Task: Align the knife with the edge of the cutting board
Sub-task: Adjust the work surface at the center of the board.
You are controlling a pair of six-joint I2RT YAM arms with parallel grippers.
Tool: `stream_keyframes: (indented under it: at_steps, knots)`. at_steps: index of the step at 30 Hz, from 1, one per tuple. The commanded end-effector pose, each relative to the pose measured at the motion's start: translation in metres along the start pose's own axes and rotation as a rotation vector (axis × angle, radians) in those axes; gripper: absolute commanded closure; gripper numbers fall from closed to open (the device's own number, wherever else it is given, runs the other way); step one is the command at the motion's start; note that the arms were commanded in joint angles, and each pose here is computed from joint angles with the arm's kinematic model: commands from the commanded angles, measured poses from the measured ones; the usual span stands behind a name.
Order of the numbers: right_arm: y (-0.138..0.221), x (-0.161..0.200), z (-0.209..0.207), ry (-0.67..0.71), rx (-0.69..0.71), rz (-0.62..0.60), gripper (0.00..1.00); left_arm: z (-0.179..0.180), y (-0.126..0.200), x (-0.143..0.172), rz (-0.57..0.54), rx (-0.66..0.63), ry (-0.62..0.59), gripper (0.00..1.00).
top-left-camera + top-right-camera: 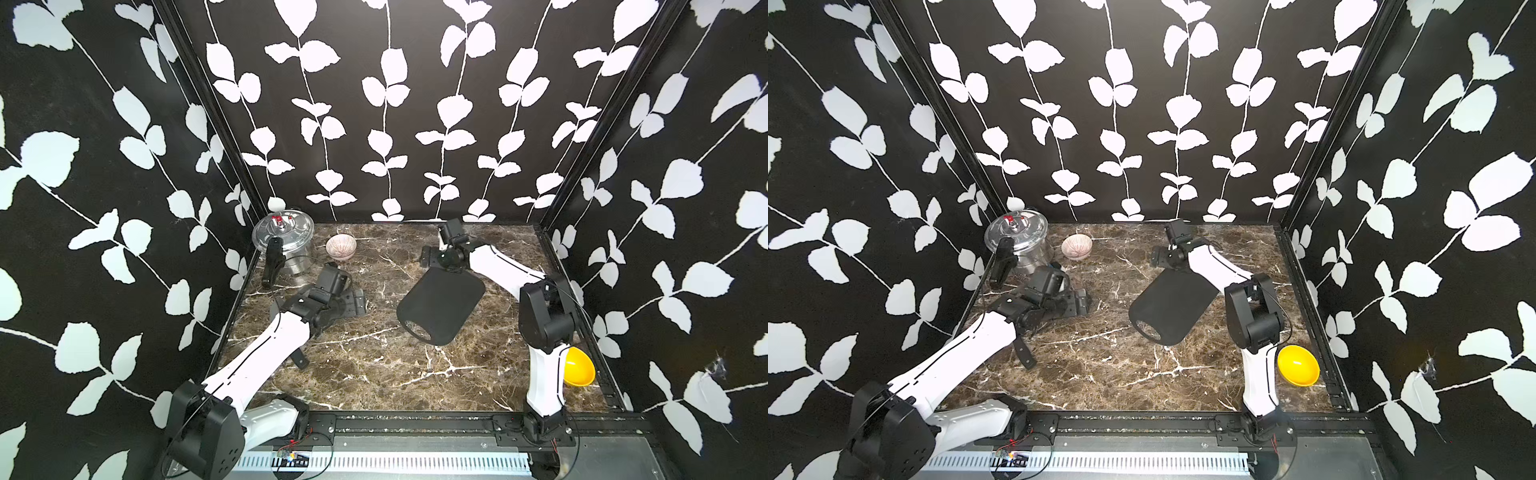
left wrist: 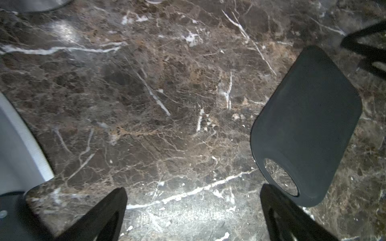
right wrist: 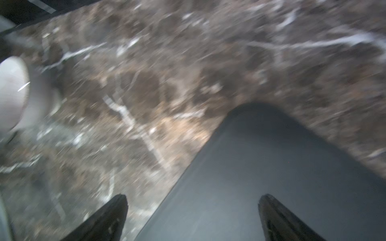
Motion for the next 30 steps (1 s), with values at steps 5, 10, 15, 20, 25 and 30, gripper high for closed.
stream_keyframes:
  at_steps: [5, 10, 15, 20, 25, 30]
  knots:
    - [-0.033, -0.028, -0.047, -0.051, 0.062, 0.036, 0.01, -0.038, -0.014, 0.018, 0.015, 0.029, -0.029, 0.02]
    - [-0.041, -0.035, -0.074, -0.09, 0.087, 0.048, 0.01, -0.063, -0.022, 0.031, 0.05, 0.05, -0.083, 0.02]
    - [-0.043, -0.026, -0.089, -0.08, 0.104, 0.071, 0.01, -0.076, -0.032, 0.041, 0.092, 0.052, -0.111, 0.01]
    - [-0.042, -0.003, -0.105, -0.065, 0.133, 0.082, 0.01, -0.086, -0.046, 0.05, 0.154, 0.061, -0.139, 0.02]
    - [-0.037, 0.019, -0.114, -0.078, 0.129, 0.106, 0.01, -0.101, -0.063, 0.064, 0.22, 0.059, -0.198, 0.01]
    - [-0.023, 0.038, -0.113, -0.1, 0.085, 0.115, 0.01, -0.12, -0.076, 0.075, 0.265, 0.073, -0.233, 0.01]
Point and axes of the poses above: each gripper's point midway between its finger pads, its own y axis back along the fingers, its own z axis along the line the jaws close on, x = y × z, the point moved 2 cm from there along y, back along the fingers, and after that the axes turned 3 degrees about -y, right-handed, at the moved point
